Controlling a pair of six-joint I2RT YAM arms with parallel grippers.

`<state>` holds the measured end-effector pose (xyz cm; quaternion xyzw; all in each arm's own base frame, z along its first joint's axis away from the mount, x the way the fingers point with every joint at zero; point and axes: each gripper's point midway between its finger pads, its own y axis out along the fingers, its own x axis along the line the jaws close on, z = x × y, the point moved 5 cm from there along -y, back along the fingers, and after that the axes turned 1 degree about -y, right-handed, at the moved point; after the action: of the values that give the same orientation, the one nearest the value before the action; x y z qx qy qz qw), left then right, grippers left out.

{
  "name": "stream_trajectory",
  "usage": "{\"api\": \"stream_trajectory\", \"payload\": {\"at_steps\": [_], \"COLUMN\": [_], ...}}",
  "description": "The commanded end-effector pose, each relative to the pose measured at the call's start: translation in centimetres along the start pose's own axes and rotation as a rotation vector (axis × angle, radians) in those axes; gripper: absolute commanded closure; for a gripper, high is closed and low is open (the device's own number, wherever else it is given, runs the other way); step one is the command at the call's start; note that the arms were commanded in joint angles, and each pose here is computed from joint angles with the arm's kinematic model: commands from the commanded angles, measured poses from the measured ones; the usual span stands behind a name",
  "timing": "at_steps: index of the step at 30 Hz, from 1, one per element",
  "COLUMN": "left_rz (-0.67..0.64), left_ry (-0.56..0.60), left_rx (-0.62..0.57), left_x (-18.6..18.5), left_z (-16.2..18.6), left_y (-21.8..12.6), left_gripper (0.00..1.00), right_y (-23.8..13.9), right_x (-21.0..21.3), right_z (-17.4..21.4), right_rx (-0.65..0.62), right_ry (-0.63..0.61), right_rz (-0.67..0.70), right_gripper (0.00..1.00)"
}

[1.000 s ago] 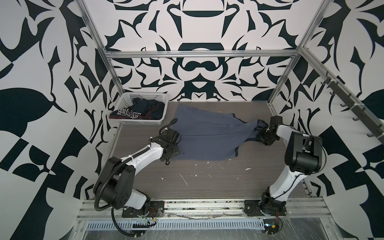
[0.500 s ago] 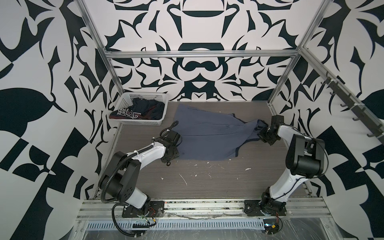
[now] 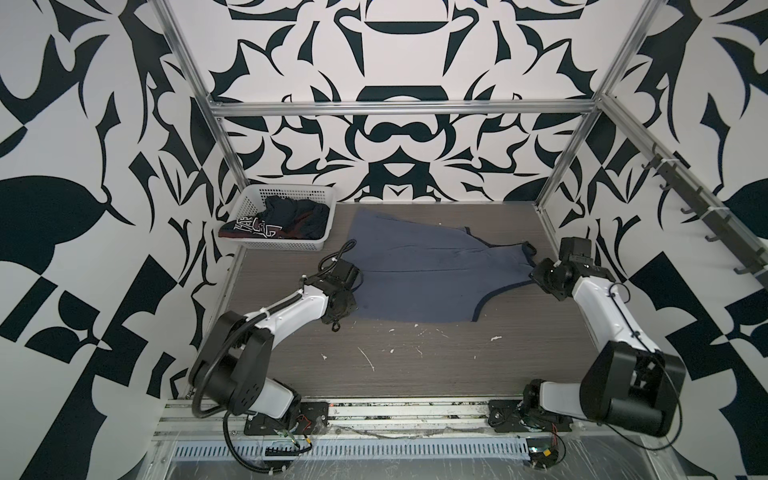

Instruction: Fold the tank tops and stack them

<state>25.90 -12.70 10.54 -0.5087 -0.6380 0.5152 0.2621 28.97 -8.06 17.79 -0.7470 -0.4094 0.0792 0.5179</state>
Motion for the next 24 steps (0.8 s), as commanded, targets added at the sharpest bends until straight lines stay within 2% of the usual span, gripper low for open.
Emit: {"api": "stream_trajectory", "payload": {"at_steps": [1, 4, 8, 12, 18, 24], "left_rz": [-0.01, 0.022, 0.061, 0.085, 0.103, 0.222], "left_ry": [-0.026, -0.045, -0.058, -0.05, 0.064, 0.016], "left_rx": [-0.058, -0.095, -0.082, -0.084, -0.187, -0.304], "left_x": [1.5, 1.8, 1.3, -0.2, -6.7, -11.6], "left_z": [0.0, -0.2, -0.2, -1.3, -9.6, -20.8], "left_y": [-2.6, -4.2, -4.7, -4.9, -8.6, -13.0], "left_gripper": [1.0, 1.0, 1.0, 1.0, 1.0, 1.0], "right_y": [-1.6, -2.2, -2.4, -2.1, -3.7, -5.8], "right_x": [-1.8, -2.4, -2.8, -2.0, 3.7, 9.5], "right_z": [1.4, 2.5, 3.7, 2.8, -3.8, -11.7], "right_rx": [-0.024, -0.026, -0.013, -0.016, -0.077, -0.201], "right_ry": [-0.008, 0.007, 0.017, 0.029, 0.038, 0.061], "right_rz": [0.069, 0.061, 0.041, 0.015, -0.097, -0.197], "right_gripper": [1.0, 1.0, 1.0, 1.0, 1.0, 1.0]}}
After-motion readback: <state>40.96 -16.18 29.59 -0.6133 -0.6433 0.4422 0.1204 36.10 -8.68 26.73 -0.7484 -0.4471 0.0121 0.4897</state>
